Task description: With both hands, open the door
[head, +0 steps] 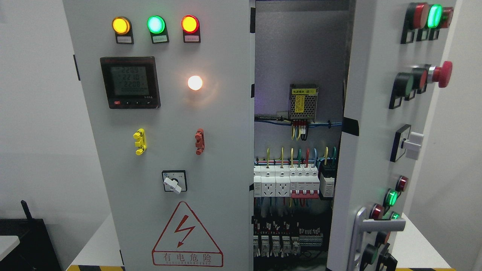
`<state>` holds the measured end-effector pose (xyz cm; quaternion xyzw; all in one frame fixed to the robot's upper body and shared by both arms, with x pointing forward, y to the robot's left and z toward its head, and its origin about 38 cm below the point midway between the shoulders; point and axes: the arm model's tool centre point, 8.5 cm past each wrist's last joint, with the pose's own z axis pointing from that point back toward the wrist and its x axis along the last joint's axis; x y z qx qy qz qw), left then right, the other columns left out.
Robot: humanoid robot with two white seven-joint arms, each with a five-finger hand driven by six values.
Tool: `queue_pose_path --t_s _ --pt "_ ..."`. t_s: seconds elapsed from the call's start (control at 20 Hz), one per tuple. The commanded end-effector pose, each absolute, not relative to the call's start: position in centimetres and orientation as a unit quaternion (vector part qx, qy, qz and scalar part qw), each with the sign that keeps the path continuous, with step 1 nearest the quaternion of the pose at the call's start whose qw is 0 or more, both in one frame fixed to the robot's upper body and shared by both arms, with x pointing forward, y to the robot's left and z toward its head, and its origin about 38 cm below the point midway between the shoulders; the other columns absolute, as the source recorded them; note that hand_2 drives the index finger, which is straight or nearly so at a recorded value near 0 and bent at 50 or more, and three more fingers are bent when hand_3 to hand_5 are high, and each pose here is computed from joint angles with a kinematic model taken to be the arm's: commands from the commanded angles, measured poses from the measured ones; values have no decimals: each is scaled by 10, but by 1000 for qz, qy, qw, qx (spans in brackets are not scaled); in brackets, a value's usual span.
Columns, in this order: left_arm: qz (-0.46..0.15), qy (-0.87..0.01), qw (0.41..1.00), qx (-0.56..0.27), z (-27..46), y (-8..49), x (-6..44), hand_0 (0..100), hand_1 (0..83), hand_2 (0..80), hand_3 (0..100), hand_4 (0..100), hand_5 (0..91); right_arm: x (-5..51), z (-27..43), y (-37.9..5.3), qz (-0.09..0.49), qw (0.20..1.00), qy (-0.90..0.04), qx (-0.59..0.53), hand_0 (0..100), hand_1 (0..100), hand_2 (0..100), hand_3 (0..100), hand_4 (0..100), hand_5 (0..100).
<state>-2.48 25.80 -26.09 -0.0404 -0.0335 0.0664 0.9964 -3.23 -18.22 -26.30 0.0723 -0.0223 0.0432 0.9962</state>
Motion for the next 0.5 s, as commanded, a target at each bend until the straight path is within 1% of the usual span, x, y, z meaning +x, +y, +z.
queue_pose_path --t_s 0.0,0.45 --pt "68 -30 996 -57 -262 236 -26 0 0 0 0 27 0 -32 -263 -182 43 996 -23 73 227 0 0 0 0 0" --pt "68 -30 996 -57 -262 236 -27 0 0 0 0 27 0 -32 -263 -182 44 996 -22 73 227 0 0 0 0 0"
